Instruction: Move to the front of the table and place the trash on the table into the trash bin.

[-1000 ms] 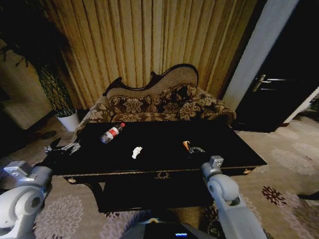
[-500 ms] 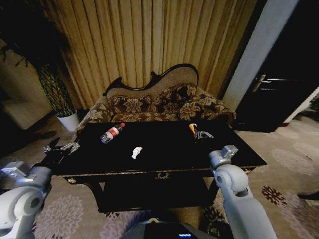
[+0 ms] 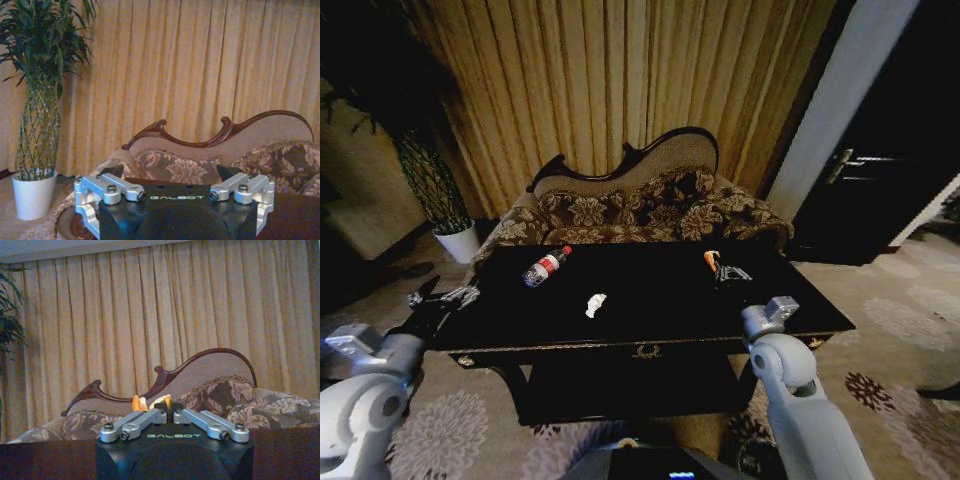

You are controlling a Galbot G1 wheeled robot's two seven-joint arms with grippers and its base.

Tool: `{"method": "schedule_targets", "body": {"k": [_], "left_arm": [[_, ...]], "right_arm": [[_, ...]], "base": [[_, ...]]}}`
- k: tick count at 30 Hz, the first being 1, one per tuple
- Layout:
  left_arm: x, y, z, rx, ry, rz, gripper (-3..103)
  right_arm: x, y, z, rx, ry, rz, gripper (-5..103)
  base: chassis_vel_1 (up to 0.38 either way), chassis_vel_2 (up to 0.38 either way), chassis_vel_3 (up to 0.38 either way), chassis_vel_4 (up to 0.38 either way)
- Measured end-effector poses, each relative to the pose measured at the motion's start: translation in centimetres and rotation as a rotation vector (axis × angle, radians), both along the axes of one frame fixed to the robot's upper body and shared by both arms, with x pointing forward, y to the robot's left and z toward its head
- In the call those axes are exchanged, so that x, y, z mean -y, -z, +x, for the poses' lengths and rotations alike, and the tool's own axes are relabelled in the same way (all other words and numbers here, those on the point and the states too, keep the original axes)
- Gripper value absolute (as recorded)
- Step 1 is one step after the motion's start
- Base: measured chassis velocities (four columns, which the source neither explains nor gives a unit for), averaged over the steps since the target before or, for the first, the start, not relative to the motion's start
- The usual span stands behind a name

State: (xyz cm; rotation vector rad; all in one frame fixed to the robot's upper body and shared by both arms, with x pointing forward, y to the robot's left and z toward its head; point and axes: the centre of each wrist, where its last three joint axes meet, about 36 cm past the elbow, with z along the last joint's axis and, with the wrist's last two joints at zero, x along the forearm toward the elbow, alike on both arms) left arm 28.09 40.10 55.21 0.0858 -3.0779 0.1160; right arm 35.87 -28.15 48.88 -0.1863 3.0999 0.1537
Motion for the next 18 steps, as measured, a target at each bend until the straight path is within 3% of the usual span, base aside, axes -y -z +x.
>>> {"method": "schedule_targets", "body": {"k": [18], "left_arm": [[0.14, -0.02, -0.04, 0.0, 0.002, 0.0, 100]], "right_arm": [[0.09, 0.47, -0.07, -0.003, 0.008, -0.007, 2]], "base": [[0.185, -0.191, -0.182, 0.181]]}}
